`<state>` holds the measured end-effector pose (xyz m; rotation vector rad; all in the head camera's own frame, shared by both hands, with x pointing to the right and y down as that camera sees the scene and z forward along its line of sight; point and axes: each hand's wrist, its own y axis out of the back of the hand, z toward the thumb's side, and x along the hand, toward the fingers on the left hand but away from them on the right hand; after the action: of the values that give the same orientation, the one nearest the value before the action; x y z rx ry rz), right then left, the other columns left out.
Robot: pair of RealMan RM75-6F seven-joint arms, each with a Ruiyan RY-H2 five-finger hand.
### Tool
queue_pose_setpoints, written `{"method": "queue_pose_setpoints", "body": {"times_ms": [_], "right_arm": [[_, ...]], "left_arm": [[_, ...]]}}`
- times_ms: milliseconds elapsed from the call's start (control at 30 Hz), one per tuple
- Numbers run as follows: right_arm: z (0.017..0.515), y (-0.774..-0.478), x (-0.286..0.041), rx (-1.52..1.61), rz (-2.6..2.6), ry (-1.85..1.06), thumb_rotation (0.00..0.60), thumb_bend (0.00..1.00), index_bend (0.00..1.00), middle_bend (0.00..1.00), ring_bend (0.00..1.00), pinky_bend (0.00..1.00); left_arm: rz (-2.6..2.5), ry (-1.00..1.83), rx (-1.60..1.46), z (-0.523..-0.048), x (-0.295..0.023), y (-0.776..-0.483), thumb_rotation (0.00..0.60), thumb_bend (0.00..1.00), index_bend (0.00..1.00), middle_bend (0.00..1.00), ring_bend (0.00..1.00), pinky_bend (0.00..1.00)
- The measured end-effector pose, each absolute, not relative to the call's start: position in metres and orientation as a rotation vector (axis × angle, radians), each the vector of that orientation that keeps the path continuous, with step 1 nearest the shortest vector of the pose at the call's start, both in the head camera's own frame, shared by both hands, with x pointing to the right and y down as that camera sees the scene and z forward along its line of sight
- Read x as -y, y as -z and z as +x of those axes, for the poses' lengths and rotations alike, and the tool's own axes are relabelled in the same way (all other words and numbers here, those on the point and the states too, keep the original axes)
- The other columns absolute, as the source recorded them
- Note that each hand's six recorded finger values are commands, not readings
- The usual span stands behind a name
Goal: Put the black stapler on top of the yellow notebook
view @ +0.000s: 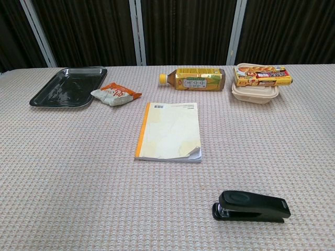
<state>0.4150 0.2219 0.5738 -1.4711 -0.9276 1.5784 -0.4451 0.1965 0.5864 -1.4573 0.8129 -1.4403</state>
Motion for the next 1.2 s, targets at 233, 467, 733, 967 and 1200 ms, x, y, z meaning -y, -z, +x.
{"method": "queue_pose_setpoints", "body": {"times_ms": [233, 467, 733, 967, 1200], "right_arm": [[0.413, -0.575, -0.225, 0.915, -1.479, -1.578, 0.600, 0.13, 0.00, 0.00, 0.00, 0.00], [0.400, -0.591, -0.233, 0.872, -1.556, -1.590, 0.600, 0.13, 0.01, 0.00, 0.00, 0.00], [0.356, -0.613, -0.249, 0.772, -1.620, -1.515, 0.600, 0.15, 0.16, 0.11, 0.06, 0.23], [0.317, -0.624, -0.266, 0.747, -1.706, -1.402, 0.600, 0.20, 0.29, 0.21, 0.18, 0.39], [0.285, -0.626, -0.280, 0.711, -1.791, -1.317, 0.600, 0.23, 0.34, 0.26, 0.24, 0.45]], "left_arm": [[-1.455, 1.448, -0.803, -0.444, -0.198, -0.588, 0.600, 0.34, 0.00, 0.00, 0.00, 0.12], [-1.454, 1.439, -0.814, -0.442, -0.194, -0.588, 0.600, 0.34, 0.00, 0.00, 0.00, 0.12], [-1.468, 1.434, -0.835, -0.446, -0.191, -0.586, 0.600, 0.34, 0.00, 0.00, 0.00, 0.12], [-1.471, 1.429, -0.836, -0.446, -0.190, -0.585, 0.600, 0.34, 0.00, 0.00, 0.00, 0.12], [-1.469, 1.435, -0.830, -0.446, -0.190, -0.588, 0.600, 0.34, 0.00, 0.00, 0.00, 0.12]]}}
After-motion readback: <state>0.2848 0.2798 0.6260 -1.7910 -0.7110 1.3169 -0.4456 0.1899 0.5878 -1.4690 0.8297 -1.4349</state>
